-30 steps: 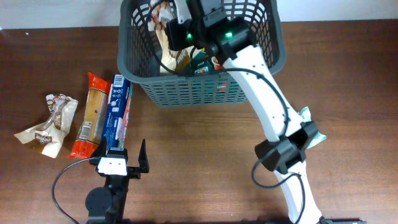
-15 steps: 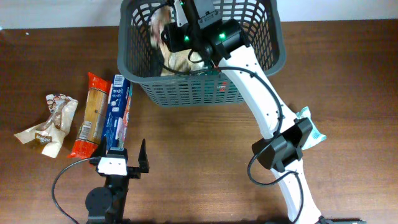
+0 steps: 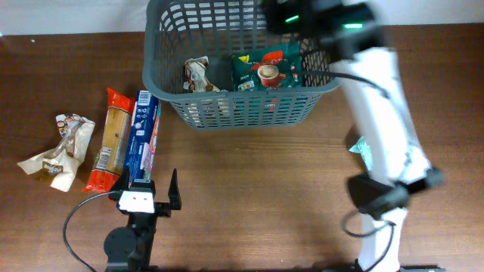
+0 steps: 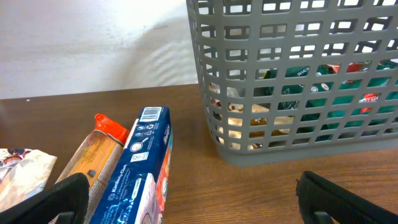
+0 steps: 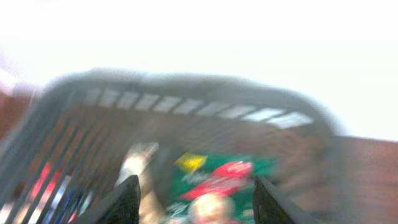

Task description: Pack container

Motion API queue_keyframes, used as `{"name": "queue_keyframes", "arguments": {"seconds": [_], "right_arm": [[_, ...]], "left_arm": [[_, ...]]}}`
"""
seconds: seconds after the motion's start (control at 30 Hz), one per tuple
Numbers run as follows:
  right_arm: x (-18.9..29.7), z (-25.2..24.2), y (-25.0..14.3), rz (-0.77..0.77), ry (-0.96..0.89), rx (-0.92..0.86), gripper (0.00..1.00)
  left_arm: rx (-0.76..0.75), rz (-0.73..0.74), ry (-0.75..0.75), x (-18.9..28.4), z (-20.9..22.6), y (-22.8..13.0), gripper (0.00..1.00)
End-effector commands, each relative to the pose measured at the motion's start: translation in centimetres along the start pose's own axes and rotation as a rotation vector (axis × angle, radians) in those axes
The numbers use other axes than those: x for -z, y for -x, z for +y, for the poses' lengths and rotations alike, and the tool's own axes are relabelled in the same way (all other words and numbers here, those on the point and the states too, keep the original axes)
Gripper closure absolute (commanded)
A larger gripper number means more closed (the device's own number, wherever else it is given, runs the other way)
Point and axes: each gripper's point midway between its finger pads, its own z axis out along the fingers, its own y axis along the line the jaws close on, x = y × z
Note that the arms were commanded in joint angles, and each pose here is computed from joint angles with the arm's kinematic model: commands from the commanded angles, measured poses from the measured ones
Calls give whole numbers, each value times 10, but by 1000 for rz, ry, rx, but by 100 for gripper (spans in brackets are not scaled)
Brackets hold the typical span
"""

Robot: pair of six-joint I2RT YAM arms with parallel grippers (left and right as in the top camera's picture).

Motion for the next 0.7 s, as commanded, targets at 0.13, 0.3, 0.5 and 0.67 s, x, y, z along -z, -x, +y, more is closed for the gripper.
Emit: {"name": "queue_keyframes", "arguments": {"seconds": [0.13,0.3,0.5,0.67], "right_arm": [[138,-186,29,-164,-390,-178,38],[125,-260,-51,64,-439,-355,37],[78,-277,-186,481,-411,-406,37],[56,-265,-287,752,-327,-361,34]], "left_arm": [[5,-2,-14,0,-3,-1,1],[5,-2,-14,0,-3,-1,1],[5,-2,-14,0,-3,-1,1],[5,-2,-14,0,-3,-1,1]]}}
